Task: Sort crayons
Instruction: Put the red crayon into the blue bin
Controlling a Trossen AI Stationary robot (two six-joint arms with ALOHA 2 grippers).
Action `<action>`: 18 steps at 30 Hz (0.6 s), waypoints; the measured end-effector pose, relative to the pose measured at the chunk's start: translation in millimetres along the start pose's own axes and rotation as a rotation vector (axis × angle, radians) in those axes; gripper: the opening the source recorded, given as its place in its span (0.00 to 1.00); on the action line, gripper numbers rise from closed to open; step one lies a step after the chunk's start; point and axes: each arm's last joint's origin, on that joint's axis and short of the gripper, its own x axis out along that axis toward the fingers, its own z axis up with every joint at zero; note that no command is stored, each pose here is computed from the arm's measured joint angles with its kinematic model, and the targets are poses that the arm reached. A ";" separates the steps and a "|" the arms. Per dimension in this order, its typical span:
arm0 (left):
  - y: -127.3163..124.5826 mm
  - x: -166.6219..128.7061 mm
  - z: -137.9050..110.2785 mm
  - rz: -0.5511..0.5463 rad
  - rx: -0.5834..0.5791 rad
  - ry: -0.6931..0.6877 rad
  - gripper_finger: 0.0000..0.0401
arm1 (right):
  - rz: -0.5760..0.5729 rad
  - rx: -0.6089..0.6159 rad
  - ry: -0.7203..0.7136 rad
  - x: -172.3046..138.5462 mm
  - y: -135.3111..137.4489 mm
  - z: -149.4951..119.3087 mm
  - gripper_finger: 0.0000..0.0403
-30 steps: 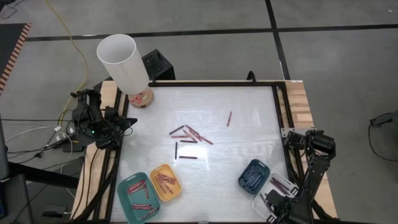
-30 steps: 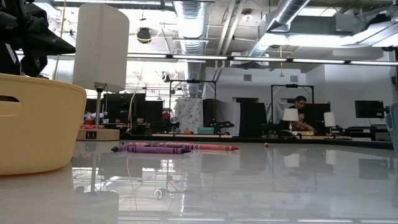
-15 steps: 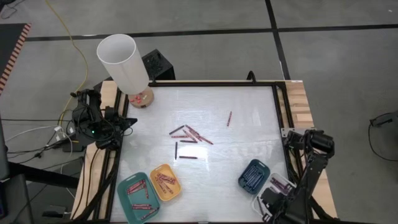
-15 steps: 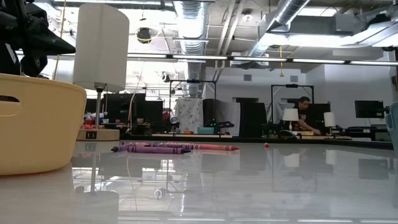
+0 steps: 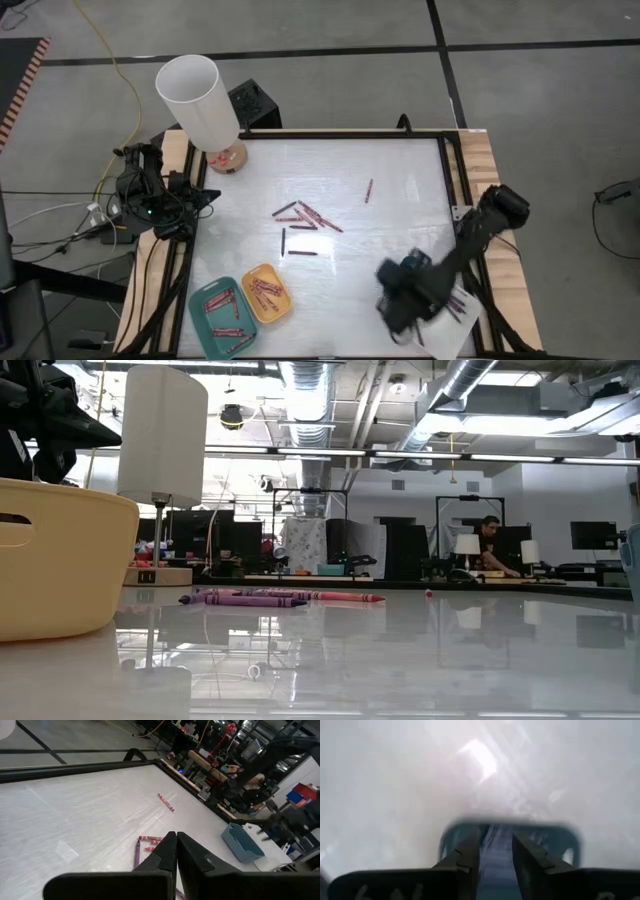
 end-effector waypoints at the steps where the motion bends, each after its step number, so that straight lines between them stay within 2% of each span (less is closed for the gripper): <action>1: 0.0 0.0 0.0 0.000 0.000 0.000 0.00 | -0.008 0.024 -0.011 0.6 -5.5 11.6 0.27; 4: 0.0 0.0 0.0 0.000 0.000 0.000 0.00 | -0.032 0.091 -0.011 6.5 -21.8 45.4 0.27; 6: 0.0 0.0 0.0 0.000 0.000 0.000 0.00 | -0.044 0.085 -0.009 14.5 -30.4 67.0 0.27; 12: 0.0 0.0 0.0 0.000 0.000 0.000 0.00 | 0.056 -0.129 -0.103 40.6 -41.6 130.1 0.27; 16: 0.0 0.0 0.0 0.000 0.000 0.000 0.00 | 0.126 -0.190 -0.248 53.8 -52.7 168.9 0.27; 18: 0.0 0.0 0.0 0.000 0.000 0.000 0.00 | 0.133 -0.206 -0.275 60.1 -61.0 181.6 0.27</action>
